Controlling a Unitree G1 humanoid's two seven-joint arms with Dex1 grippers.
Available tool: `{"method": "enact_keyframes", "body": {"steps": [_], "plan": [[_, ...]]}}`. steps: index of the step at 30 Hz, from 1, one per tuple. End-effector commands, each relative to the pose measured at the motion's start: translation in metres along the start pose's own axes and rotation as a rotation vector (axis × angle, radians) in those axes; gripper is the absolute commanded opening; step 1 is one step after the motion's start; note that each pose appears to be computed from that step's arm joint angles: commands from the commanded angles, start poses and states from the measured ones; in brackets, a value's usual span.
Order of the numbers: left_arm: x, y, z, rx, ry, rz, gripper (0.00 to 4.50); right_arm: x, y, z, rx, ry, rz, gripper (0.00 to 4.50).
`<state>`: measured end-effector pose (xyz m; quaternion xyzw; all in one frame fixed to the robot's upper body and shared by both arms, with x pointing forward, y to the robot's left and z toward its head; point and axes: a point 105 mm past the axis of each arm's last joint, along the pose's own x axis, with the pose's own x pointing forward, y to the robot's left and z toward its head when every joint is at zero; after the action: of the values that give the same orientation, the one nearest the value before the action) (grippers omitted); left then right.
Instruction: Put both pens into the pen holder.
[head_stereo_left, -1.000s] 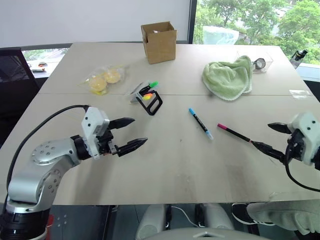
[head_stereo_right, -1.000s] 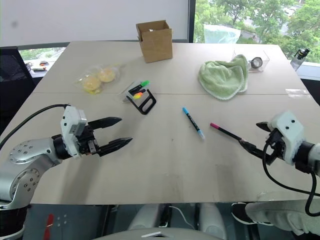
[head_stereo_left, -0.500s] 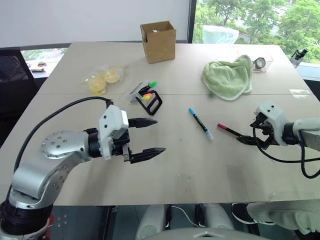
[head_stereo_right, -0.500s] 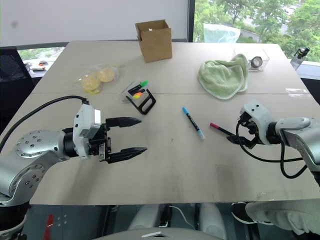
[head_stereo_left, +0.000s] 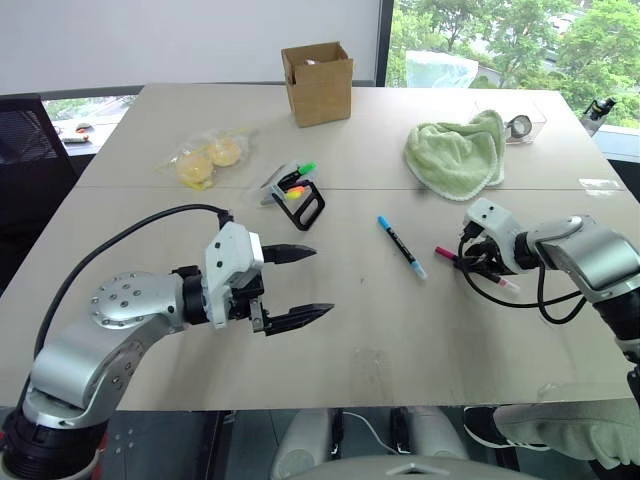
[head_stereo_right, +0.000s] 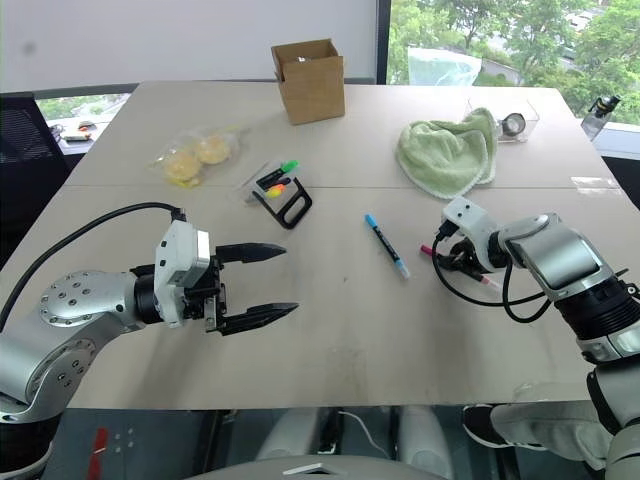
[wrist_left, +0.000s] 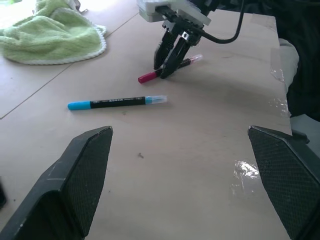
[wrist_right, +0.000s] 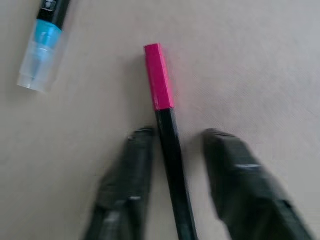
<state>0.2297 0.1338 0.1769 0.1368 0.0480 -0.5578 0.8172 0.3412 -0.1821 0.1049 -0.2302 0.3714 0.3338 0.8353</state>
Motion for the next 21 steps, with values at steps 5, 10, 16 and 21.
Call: {"method": "enact_keyframes", "body": {"steps": [5, 10, 16, 21], "plan": [[-0.001, 0.000, 0.008, 0.040, -0.043, 0.041, 4.50, -0.005, -0.004, -0.002, -0.015, -0.008, -0.026, 0.04], [0.008, 0.005, 0.003, -0.166, -0.055, 0.078, 4.50, -0.026, 0.021, 0.036, 0.005, -0.254, 0.104, 0.04], [0.040, 0.014, 0.038, -0.536, -0.346, 0.053, 4.50, -0.075, 0.087, 0.078, -0.010, -0.527, 0.404, 0.04], [0.054, 0.023, 0.050, -0.653, -0.425, 0.058, 4.50, -0.084, 0.108, 0.088, -0.025, -0.578, 0.447, 0.04]]}}
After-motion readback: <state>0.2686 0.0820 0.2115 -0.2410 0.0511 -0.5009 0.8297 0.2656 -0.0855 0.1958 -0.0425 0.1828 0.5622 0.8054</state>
